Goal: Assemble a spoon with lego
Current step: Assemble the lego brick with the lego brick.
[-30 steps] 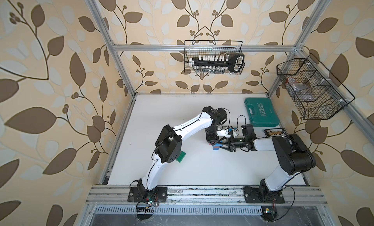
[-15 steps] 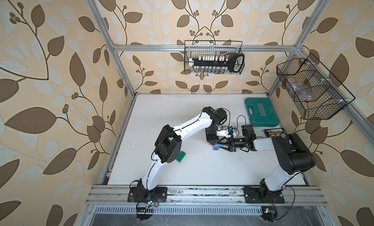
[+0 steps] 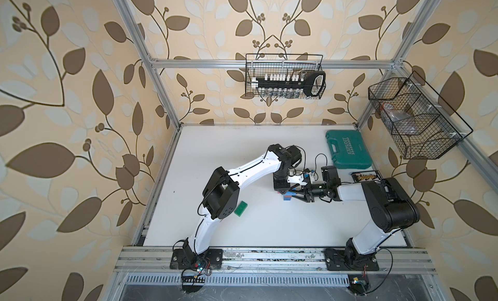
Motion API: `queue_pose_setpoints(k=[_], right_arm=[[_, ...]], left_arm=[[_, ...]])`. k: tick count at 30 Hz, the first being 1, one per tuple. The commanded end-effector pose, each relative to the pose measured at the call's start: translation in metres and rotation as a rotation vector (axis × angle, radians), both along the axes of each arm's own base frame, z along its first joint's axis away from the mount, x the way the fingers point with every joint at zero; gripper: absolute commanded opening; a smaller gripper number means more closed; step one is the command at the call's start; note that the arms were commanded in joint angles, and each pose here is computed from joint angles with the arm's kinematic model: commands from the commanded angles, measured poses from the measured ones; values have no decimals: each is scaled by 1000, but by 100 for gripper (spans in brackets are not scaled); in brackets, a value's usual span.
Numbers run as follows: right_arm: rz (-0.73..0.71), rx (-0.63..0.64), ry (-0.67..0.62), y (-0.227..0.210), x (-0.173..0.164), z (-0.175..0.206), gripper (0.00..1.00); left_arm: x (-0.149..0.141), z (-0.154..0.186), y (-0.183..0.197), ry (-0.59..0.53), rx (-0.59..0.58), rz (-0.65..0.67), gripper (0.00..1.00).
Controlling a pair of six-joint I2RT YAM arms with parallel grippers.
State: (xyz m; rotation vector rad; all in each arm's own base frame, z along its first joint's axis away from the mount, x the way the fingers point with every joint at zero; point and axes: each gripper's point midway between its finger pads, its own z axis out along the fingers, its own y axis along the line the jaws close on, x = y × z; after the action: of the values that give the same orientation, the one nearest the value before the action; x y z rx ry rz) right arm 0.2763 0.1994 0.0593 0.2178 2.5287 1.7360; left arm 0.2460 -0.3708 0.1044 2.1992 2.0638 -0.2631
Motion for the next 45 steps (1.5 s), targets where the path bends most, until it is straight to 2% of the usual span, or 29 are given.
queue_pose_setpoints(k=[1,7,12,16,28,45], right_arm=[[-4,-26,43,-1,-4,-12,53],[-4,-29,42,-1,-4,-12,53],[-2,-29,42,0,-4,-12,53],[-2,-31,42,-1,-4,-11,53],[0,-32,43,-1,-4,-12,53],[0,-33,44,-1,-4,-13,53]], left_arm=[[-7,20,-2,-27,-36,-38,0],[-7,20,-7,-24,-57,-31,0],[-11,9,3,22,33,-20,0],[-15,9,2,37,19,-35,0],[2,9,-5,-44,6,-2,0],[-10,-3,-8,31,-2,-16,0]])
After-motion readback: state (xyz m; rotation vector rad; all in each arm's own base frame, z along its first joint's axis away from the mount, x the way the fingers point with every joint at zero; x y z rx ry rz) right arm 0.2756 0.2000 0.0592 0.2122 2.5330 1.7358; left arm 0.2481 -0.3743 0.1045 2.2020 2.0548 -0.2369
